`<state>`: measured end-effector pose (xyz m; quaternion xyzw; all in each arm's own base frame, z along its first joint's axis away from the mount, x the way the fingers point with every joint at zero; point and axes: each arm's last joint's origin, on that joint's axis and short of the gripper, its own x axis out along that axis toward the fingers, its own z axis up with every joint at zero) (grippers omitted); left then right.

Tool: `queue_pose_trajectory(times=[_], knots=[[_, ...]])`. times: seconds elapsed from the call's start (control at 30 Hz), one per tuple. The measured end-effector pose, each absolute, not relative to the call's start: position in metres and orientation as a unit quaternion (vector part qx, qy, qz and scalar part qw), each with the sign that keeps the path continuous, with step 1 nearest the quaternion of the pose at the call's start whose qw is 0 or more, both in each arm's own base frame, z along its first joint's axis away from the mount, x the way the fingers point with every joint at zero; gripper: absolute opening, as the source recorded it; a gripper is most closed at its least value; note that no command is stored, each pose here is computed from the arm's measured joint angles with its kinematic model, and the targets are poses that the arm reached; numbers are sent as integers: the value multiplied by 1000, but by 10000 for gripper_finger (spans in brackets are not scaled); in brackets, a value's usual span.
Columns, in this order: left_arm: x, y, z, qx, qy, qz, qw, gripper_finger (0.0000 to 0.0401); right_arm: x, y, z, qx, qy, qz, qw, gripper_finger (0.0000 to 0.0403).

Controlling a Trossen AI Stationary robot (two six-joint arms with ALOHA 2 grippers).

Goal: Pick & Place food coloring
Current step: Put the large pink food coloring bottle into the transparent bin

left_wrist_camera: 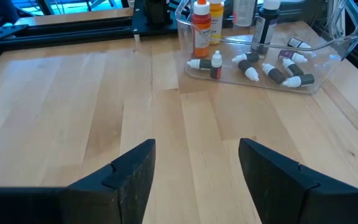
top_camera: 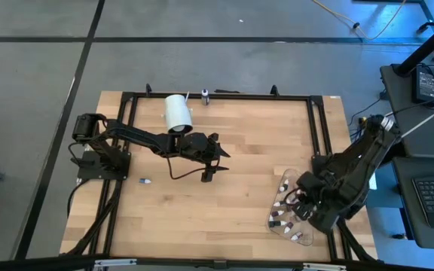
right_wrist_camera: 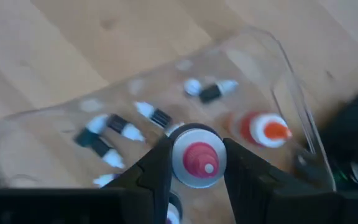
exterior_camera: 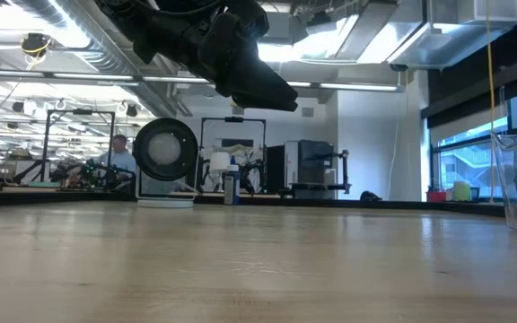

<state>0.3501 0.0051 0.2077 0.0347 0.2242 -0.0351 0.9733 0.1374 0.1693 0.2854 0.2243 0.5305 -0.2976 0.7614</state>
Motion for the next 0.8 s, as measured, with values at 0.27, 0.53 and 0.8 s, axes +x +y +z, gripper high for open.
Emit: queue_pose_trajectory(times=[0.27,0.53,0.8], knots=[[350,5,208,35,224,-35,973,228,131,191,264,237,530,-376,722,130],[350,5,208,34,224,-35,973,228,123,211,245,243,521,-422,701,132],[350,5,208,34,224,-35,973,229,118,227,224,220,513,-451,696,133]])
